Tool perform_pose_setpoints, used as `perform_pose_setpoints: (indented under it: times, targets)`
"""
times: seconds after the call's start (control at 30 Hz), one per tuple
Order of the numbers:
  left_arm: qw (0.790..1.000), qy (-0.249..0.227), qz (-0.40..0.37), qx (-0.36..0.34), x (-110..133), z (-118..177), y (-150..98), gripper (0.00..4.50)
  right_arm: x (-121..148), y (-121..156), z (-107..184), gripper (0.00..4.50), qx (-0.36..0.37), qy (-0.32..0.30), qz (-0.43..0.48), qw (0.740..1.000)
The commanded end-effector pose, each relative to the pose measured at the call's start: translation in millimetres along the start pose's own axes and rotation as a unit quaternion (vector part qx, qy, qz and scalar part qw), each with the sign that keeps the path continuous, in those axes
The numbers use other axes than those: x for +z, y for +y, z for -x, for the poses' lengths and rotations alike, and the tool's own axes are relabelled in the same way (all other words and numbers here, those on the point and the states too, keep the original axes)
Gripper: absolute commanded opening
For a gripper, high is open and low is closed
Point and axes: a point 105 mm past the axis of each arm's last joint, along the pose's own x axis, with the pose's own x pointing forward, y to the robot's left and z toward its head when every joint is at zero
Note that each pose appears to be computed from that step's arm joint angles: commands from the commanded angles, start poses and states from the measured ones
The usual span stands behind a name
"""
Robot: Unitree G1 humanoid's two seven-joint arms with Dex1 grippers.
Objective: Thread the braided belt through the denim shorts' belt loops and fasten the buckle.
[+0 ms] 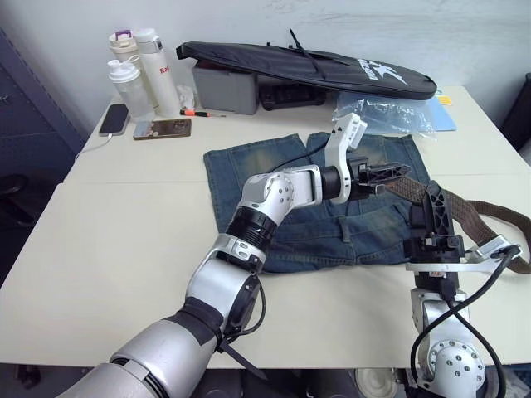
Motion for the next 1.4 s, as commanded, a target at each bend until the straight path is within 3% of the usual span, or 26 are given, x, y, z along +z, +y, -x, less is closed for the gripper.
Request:
perform_pose_setpoints:
  times: [0.03, 0.27, 0.37, 0.5, 0.57, 0.77, 0.83, 0.97, 1.1, 1.23, 1.4]
  targets:
    - [0.998, 0.020, 0.027, -0.049, -22, -22, -26, 0.00, -3, 8, -8, 3.65, 0.027, 0.006, 0.002, 1.000]
    - [0.998, 0.023, 0.027, -0.046, -24, -21, -25, 0.00, -1, 2, -10, 3.65, 0.022, 0.001, 0.001, 1.000]
    - [0.999, 0.022, 0.027, -0.040, -24, -20, -22, 0.00, 1, 3, -9, 2.73, 0.025, -0.004, -0.002, 1.000]
    - [0.999, 0.018, 0.029, -0.032, -23, -18, -18, 0.00, 5, 3, -6, 0.71, 0.025, -0.014, -0.005, 1.000]
    - [0.999, 0.016, 0.029, -0.028, -22, -18, -16, 0.00, 7, 4, -5, 0.06, 0.026, -0.020, -0.007, 0.999]
    - [0.999, 0.014, 0.024, -0.021, -21, -16, -12, 0.00, 12, 5, -6, 0.06, 0.030, -0.030, -0.007, 0.999]
    - [1.000, 0.012, 0.004, -0.008, -20, -13, -7, 1.03, 14, 6, -6, 0.00, 0.030, -0.029, 0.000, 0.999]
    - [0.999, -0.006, -0.047, 0.003, -5, 5, 5, 2.63, 23, 7, -11, 0.00, 0.027, -0.027, 0.022, 0.999]
    - [0.988, 0.010, -0.154, 0.026, 7, 38, 22, 4.44, 37, 9, -14, 0.00, 0.018, -0.014, 0.062, 0.998]
    - [0.965, 0.050, -0.258, 0.024, 1, 65, 25, 4.48, 57, 8, -13, 0.00, -0.014, 0.006, 0.122, 0.992]
    - [0.910, 0.103, -0.401, -0.012, -19, 77, 16, 4.48, 83, 23, -11, 0.00, -0.030, 0.022, 0.195, 0.980]
